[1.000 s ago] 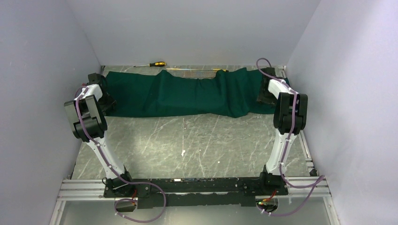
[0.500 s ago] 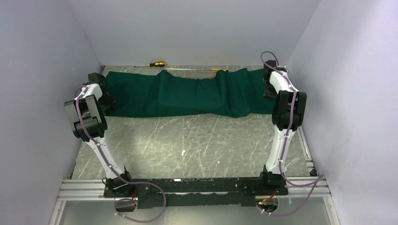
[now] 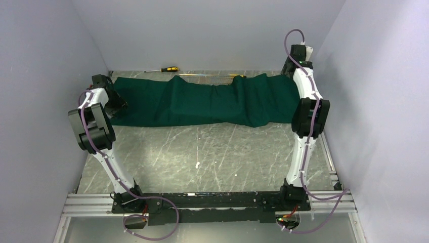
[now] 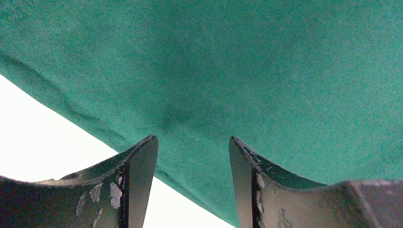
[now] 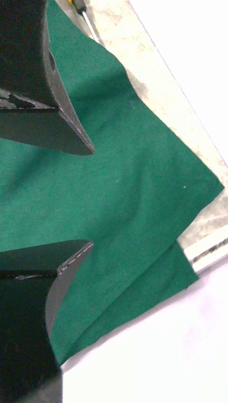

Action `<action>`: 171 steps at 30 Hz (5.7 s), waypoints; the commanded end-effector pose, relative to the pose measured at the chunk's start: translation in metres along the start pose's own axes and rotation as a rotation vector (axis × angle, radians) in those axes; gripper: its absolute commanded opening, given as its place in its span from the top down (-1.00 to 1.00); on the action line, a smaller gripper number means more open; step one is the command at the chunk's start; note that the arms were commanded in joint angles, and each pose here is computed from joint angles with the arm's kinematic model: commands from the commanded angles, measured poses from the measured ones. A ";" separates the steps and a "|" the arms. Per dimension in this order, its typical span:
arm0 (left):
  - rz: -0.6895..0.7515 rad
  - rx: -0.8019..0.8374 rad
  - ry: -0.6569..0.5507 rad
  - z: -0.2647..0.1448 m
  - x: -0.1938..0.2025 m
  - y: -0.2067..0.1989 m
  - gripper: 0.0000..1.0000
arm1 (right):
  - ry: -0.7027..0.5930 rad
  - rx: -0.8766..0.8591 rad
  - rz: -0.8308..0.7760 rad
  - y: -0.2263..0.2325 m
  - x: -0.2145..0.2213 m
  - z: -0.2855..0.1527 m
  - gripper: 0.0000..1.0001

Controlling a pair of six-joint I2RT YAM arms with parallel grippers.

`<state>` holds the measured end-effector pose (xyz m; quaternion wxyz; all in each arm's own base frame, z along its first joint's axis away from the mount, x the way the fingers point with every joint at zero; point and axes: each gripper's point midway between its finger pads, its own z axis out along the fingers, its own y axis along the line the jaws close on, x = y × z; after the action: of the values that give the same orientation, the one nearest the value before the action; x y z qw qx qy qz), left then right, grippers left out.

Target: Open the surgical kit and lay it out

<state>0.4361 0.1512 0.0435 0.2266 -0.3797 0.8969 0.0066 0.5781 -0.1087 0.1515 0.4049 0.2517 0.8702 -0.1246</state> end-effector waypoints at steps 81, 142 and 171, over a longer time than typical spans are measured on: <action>0.035 0.270 -0.199 -0.022 -0.076 -0.053 -0.25 | -0.119 -0.231 -0.080 0.043 -0.016 -0.043 1.00; -0.189 0.713 0.163 -0.014 -0.020 -0.255 -0.55 | 0.456 0.453 0.902 -0.187 0.333 -0.216 1.00; -0.069 0.385 -0.017 0.013 -0.013 -0.259 -0.66 | 0.312 0.433 1.045 -0.204 0.346 -0.219 1.00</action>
<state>0.6263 -0.0209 0.0815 0.3048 -0.3699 0.8597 -0.1766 0.1426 -0.0687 0.0293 0.2205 0.7375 0.6374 -0.0343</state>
